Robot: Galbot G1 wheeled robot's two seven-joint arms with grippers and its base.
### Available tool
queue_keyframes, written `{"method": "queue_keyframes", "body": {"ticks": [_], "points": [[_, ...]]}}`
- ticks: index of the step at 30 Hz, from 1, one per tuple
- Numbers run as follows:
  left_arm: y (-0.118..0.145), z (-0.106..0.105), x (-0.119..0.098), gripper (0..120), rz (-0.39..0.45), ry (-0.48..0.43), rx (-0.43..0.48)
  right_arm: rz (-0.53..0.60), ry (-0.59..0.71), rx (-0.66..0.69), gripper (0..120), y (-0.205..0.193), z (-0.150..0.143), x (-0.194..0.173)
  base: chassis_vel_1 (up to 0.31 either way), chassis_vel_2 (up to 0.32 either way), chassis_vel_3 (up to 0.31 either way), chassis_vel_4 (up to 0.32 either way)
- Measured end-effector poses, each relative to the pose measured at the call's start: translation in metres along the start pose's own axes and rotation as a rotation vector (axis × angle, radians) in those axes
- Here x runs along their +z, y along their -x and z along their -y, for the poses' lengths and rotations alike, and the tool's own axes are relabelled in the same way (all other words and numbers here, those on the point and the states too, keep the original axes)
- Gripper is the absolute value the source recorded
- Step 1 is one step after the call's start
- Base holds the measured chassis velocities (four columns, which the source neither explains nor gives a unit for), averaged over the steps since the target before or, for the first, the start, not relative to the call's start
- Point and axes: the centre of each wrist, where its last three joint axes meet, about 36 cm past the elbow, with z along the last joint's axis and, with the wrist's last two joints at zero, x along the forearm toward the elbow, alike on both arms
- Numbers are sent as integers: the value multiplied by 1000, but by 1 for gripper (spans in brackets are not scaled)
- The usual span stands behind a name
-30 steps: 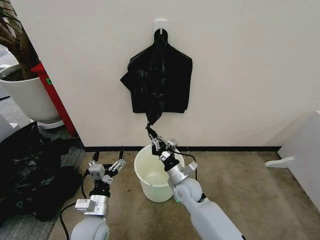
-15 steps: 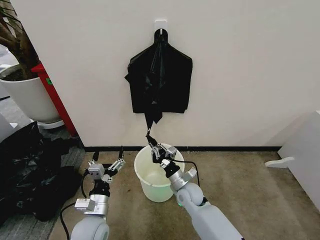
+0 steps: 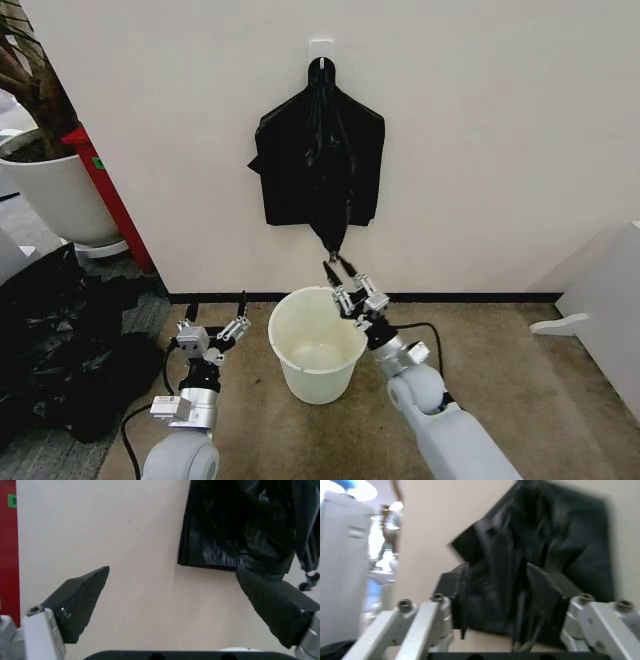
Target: Place the garbage bag over the trash bin.
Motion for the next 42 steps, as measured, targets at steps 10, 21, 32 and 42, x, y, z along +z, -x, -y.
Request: {"method": "queue_keyframes", "body": {"ticks": [10,21,32,42], "points": [[-2,1,3,100,-3,10,3,-116,-253,152,79,36,14,-30,0,0,0,0],[-2,-4,5,100,-8,21,-8,-219,-574,165,100,78,62,-23,0,0,0,0],[2,-3,9,100,-10,18,-10,-204,-615,121,94,106,60,-20,0,0,0,0],[2,-7,8,100,-10,23,-11,-221,-696,99,57,120,57,-21,0,0,0,0]]}}
